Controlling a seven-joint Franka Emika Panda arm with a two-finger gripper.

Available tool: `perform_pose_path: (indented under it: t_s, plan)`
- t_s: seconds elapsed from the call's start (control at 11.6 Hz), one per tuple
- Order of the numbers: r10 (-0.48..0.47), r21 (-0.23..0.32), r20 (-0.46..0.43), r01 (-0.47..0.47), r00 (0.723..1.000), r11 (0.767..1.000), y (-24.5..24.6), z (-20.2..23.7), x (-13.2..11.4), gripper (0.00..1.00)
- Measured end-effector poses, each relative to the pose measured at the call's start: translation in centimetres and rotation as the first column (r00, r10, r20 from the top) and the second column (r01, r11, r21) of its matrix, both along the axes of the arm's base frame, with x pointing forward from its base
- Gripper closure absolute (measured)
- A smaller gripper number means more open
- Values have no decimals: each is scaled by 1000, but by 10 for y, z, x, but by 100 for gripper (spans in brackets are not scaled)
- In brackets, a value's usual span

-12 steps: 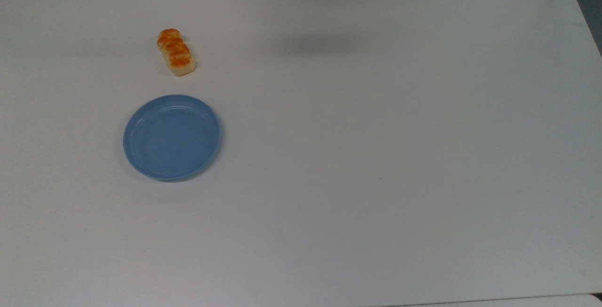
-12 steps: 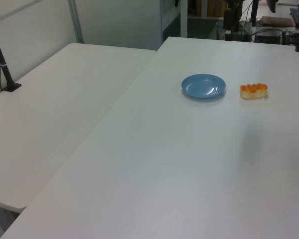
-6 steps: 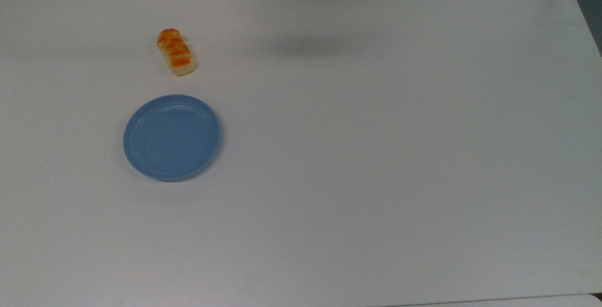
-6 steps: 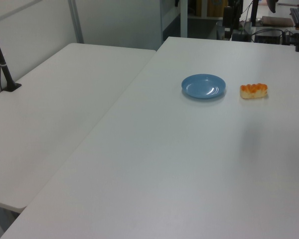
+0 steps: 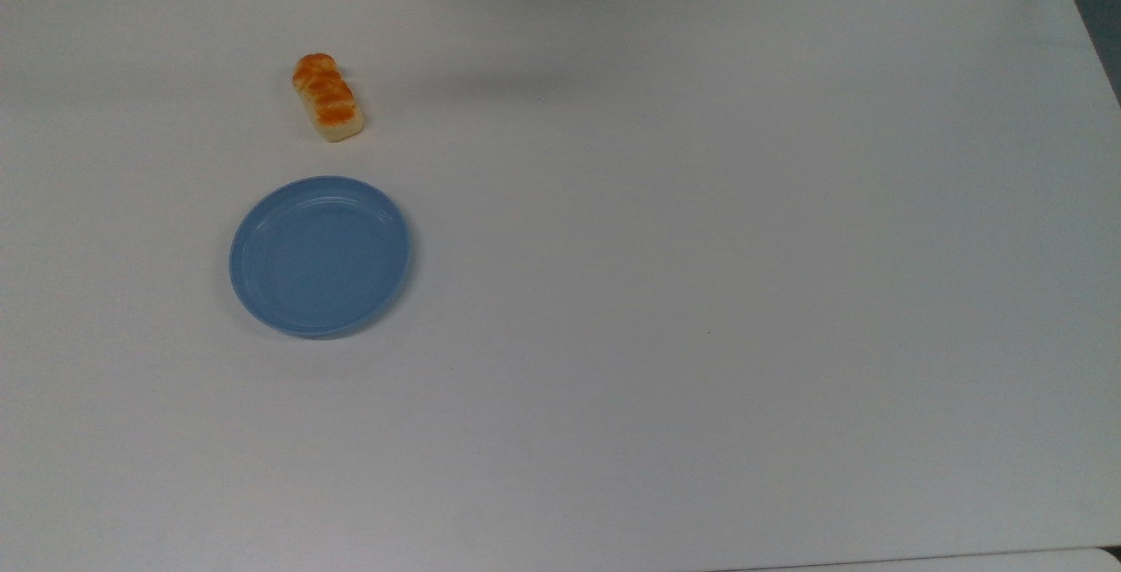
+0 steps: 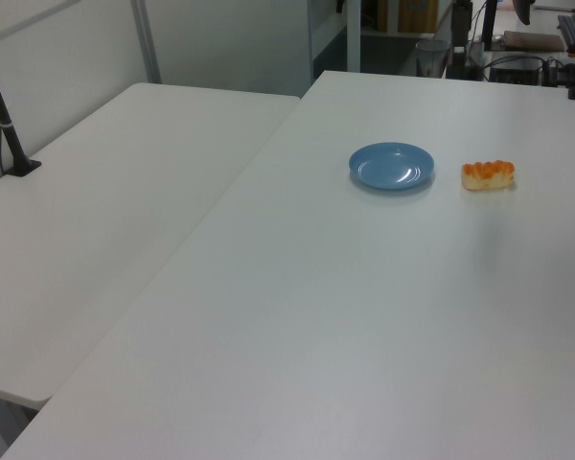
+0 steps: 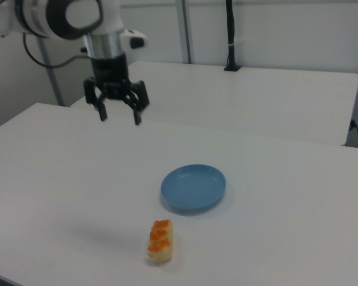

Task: Put the bread on a plate
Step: 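Lower the open gripper onto the orange-topped bread roll and close it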

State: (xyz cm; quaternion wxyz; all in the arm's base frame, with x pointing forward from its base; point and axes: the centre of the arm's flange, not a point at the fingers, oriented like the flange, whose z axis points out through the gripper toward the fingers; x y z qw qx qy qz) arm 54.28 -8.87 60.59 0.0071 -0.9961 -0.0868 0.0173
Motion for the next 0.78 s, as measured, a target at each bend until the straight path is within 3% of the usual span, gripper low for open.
perform_pose_path:
  t_s: [0.17,0.35,0.52,0.78]
  plan:
    - [31,-16,5,-30,1000,999,-40,-47,-3,0]
    - [69,-103,-36,-72,997,992,-65,-116,-13,0]
    - [114,-145,-66,-123,991,982,-74,-174,-27,0]
    - [199,-151,-139,-220,970,964,-70,-243,-50,0]
